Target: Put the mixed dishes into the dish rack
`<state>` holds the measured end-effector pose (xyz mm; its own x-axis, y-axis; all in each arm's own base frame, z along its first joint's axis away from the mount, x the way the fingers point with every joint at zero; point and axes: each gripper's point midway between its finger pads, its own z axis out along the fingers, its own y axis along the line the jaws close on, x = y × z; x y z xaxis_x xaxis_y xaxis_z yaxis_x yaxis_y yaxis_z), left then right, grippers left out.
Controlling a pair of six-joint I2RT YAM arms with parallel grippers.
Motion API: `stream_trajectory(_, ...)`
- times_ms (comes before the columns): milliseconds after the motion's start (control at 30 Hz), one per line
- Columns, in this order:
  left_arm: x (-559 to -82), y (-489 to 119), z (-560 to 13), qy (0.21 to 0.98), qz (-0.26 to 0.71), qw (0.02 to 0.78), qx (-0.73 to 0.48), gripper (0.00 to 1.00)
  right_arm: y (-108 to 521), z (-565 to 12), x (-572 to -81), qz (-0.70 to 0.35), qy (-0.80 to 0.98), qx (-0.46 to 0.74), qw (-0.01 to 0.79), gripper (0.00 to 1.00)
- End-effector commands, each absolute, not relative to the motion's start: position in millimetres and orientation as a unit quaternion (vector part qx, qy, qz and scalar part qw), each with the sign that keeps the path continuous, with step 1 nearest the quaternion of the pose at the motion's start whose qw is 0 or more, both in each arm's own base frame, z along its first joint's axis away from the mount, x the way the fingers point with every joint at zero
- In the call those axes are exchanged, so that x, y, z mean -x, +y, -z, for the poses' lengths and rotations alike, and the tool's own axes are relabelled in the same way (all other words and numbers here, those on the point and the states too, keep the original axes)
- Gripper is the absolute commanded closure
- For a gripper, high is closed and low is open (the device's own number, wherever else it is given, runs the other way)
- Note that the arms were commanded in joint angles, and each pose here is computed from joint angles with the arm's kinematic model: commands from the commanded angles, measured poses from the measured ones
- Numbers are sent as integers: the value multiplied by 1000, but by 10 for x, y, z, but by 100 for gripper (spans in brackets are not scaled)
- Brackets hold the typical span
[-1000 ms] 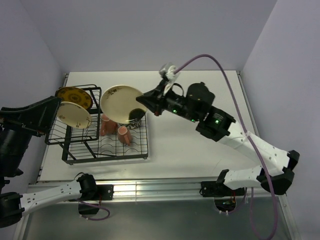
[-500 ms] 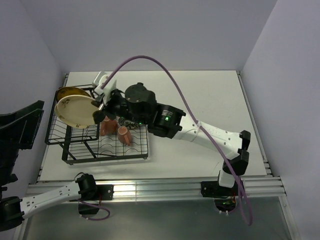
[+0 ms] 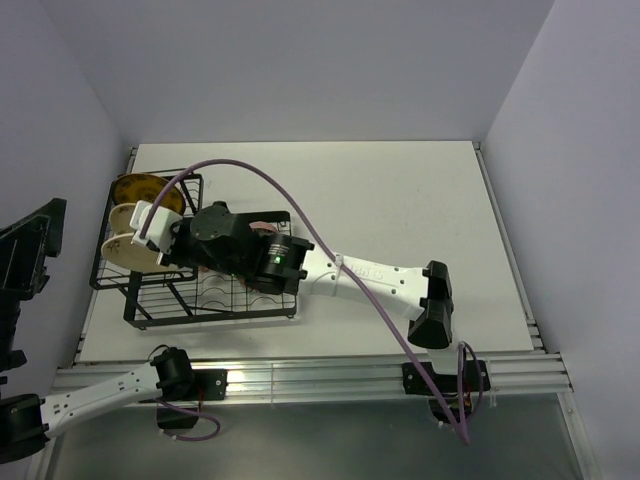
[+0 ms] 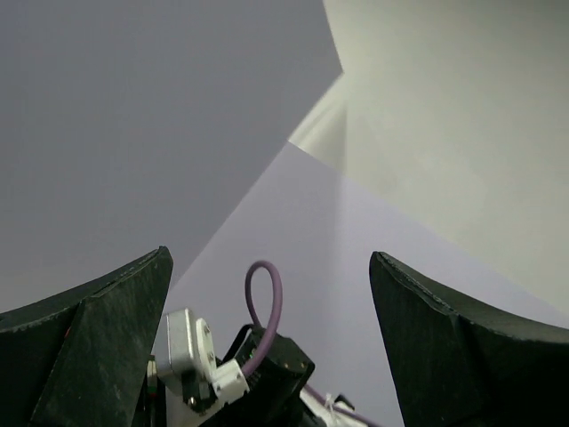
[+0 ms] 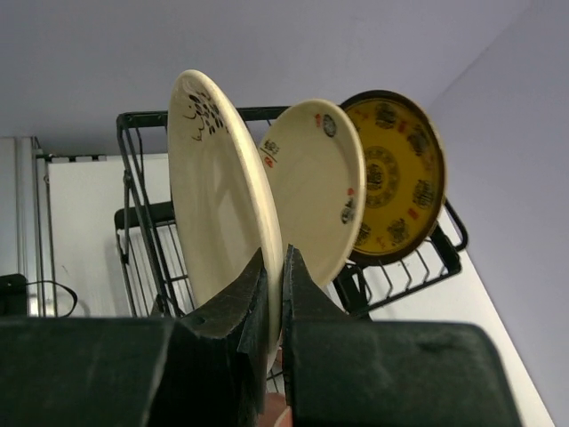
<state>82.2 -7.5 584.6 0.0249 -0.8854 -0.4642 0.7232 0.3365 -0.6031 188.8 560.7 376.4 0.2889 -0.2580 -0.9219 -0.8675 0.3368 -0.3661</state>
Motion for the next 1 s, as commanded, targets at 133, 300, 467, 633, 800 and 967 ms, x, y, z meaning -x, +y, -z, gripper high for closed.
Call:
stream_trajectory(133,-1094,290,-5548,438,527,690,234,1,5735,-4186,-1952,-237,487,497,678,100)
stream_trajectory(300,-1093,357,-5493,439,522,690,243,1,5811,-4178,-1969,-236,483,498,680,100)
stream_trajectory(467,-1101,403,-5450,443,517,688,252,1,5903,-4055,-1977,-232,490,503,673,100)
stream_trajectory(633,-1091,402,-5449,445,518,687,249,1,5983,-3920,-1959,-233,492,512,665,100)
stream_trajectory(800,-1086,415,-5437,445,517,688,248,1,6032,-3815,-1936,-235,488,525,657,100)
stream_trajectory(967,-1091,421,-5414,446,513,691,247,1,6046,-3684,-1888,-242,488,537,644,100)
